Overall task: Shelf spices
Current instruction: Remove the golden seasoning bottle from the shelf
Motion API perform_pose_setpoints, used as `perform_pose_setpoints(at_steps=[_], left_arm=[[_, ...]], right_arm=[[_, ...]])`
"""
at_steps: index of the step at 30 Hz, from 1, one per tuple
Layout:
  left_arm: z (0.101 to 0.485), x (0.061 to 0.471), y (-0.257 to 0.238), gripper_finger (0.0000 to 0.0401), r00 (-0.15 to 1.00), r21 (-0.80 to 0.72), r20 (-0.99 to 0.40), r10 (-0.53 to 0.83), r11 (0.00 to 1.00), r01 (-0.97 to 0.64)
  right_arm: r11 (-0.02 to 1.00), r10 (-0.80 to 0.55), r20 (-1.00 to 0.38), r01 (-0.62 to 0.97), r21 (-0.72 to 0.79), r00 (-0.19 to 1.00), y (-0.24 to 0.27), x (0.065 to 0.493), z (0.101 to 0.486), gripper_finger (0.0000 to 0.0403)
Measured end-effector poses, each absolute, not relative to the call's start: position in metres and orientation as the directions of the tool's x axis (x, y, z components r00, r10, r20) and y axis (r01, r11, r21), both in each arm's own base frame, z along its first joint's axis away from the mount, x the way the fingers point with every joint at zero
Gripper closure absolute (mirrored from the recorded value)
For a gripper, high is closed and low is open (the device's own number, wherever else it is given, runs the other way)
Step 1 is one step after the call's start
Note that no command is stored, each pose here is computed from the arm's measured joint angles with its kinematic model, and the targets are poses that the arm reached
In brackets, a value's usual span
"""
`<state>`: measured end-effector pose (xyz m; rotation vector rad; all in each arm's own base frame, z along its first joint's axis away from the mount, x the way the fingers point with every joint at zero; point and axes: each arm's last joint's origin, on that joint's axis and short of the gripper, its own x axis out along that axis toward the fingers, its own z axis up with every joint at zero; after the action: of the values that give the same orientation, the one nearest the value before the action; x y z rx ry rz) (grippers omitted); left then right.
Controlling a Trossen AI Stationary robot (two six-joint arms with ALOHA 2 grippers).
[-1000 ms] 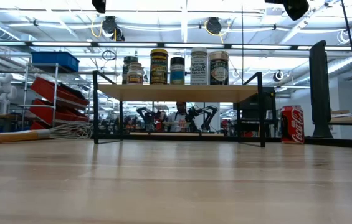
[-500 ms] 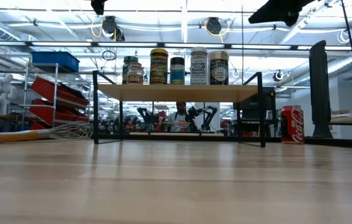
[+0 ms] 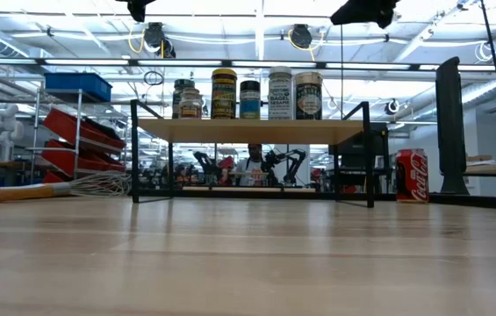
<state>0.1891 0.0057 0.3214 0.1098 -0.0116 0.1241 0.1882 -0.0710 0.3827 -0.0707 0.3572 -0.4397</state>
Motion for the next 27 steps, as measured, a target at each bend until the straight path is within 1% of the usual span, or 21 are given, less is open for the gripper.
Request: perform_pose_setpoints(at_steps=[3, 5, 7, 10, 15, 18, 21, 25, 27], left_arm=[[0.321, 0.189, 0.006, 0.0379, 0.992, 0.108, 0.018, 0.122, 0.986, -0.123], [0.321, 0.189, 0.006, 0.0379, 0.992, 0.108, 0.017, 0.122, 0.986, -0.123], [0.321, 0.189, 0.006, 0.0379, 0.992, 0.108, 0.017, 0.122, 0.986, -0.123], [0.321, 0.189, 0.006, 0.0379, 0.992, 0.109, 0.017, 0.122, 0.986, -0.123], [0.321, 0.189, 0.006, 0.0379, 0.992, 0.109, 0.016, 0.122, 0.986, -0.123], [0.321, 0.189, 0.006, 0.0379, 0.992, 0.109, 0.016, 0.122, 0.986, -0.123], [0.321, 0.189, 0.006, 0.0379, 0.992, 0.110, 0.014, 0.122, 0.986, -0.123], [0.321, 0.189, 0.006, 0.0379, 0.992, 0.110, 0.013, 0.122, 0.986, -0.123], [0.321, 0.189, 0.006, 0.0379, 0.992, 0.111, 0.013, 0.122, 0.986, -0.123]], right_arm=[[0.907, -0.421, -0.389, 0.381, -0.180, 0.820, -0.082, 0.193, 0.396, 0.0346], [0.923, -0.384, -0.436, 0.324, -0.209, 0.814, -0.088, 0.198, 0.403, 0.0328], [0.942, -0.334, -0.481, 0.265, -0.207, 0.811, -0.092, 0.204, 0.408, 0.0302], [0.948, -0.315, -0.522, 0.236, -0.215, 0.792, -0.102, 0.214, 0.411, 0.0248], [0.956, -0.293, -0.606, 0.210, -0.206, 0.739, -0.120, 0.230, 0.400, 0.0135], [0.967, -0.255, -0.623, 0.178, -0.185, 0.739, -0.129, 0.235, 0.393, 0.0090], [0.969, -0.248, -0.637, 0.189, -0.161, 0.730, -0.137, 0.237, 0.388, 0.0075], [0.964, -0.263, -0.650, 0.223, -0.146, 0.713, -0.148, 0.239, 0.382, 0.0073], [0.967, -0.247, -0.654, 0.225, -0.119, 0.715, -0.154, 0.240, 0.379, 0.0072]])
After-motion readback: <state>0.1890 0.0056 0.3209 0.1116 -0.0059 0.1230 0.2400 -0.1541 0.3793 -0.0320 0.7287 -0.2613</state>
